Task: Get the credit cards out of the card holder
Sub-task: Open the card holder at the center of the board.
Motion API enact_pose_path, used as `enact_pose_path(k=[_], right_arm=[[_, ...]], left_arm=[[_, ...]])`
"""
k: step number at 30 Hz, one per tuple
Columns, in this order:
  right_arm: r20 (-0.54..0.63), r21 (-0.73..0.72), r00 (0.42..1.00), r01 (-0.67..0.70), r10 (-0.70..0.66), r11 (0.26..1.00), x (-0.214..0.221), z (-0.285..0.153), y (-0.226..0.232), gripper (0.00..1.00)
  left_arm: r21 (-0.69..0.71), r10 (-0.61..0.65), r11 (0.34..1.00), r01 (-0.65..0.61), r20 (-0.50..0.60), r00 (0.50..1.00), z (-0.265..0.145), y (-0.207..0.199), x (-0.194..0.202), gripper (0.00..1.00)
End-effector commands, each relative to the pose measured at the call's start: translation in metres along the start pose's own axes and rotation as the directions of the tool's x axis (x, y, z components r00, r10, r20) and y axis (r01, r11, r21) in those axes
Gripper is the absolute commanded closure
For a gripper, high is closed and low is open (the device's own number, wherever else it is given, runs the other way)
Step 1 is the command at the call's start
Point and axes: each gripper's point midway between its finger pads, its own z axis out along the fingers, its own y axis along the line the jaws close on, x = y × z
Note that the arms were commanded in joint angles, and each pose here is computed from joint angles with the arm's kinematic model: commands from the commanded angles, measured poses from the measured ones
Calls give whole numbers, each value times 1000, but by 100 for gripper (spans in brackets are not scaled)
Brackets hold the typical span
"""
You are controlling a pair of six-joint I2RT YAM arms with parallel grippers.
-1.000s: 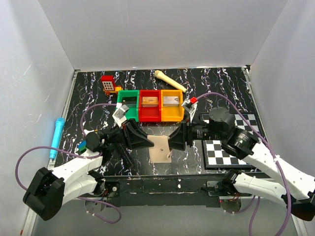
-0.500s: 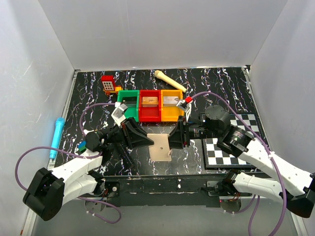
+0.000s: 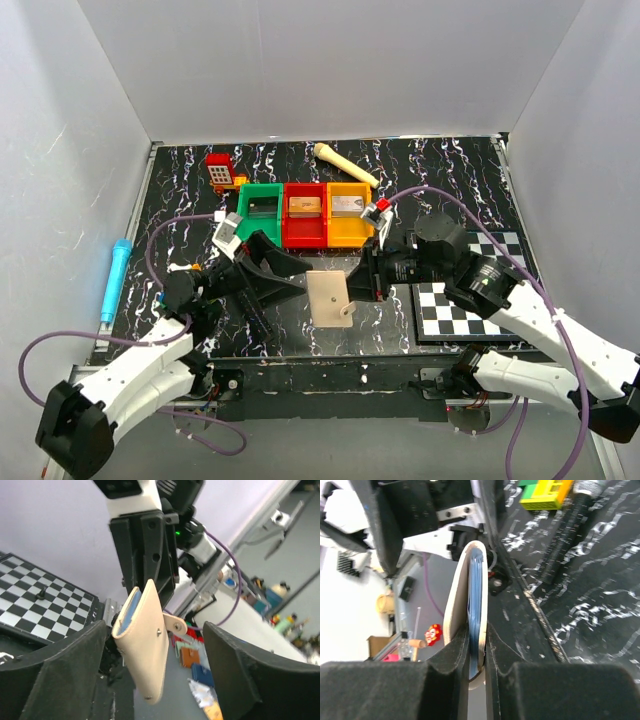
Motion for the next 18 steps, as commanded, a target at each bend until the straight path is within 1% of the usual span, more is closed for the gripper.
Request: enact_pose_path(k=[1,2,3,4,5,6,7,8,10,12,15,17,18], right_arm=[[-1,244,998,61,-62,968,-16,-21,-22,99],[-17,315,998,60,-58,947,-17,-25,-32,99],[-27,377,998,62,-56,924,-18,-29,-42,99],[-35,443,998,63,-53,894,-20,-34,-52,99],[-32,508,998,64,-55,859,-24,-38,-62,99],[-43,568,998,67,-52,820,-24,-43,-72,99],[-43,640,998,69,-54,765,-26,-51,-84,99],[-52,689,997,78,-58,720,-27,-56,-92,99],[-76,788,994,108,-78,606,-30,-68,-107,99],[-93,835,991,130,-95,535,-33,-73,-114,99],[-116,869,986,158,-118,469,-37,-70,-120,99],[-159,892,979,200,-131,406,-36,-69,-126,99],[-191,912,971,230,-144,341,-37,-75,-131,99]], left_arm=[[-257,41,966,-20,75,996,-3,39,-19,17],[-336,21,942,5,71,997,-6,54,-19,2],[-424,-14,905,35,54,998,-11,71,-15,2],[-488,-22,871,44,50,999,-12,81,-19,2],[-527,-56,847,66,35,998,-15,90,-14,2],[-549,-81,830,93,46,996,-16,94,-12,2],[-565,-100,815,125,75,992,-18,98,-12,2],[-567,-104,812,141,97,990,-18,99,-11,2],[-573,-88,807,145,126,988,-14,97,-11,2],[-595,-74,792,134,124,989,-6,99,-7,2],[-596,-94,792,132,95,991,15,99,4,2],[-617,-103,777,128,77,992,28,103,13,2],[-645,-106,755,120,61,992,31,110,20,2]])
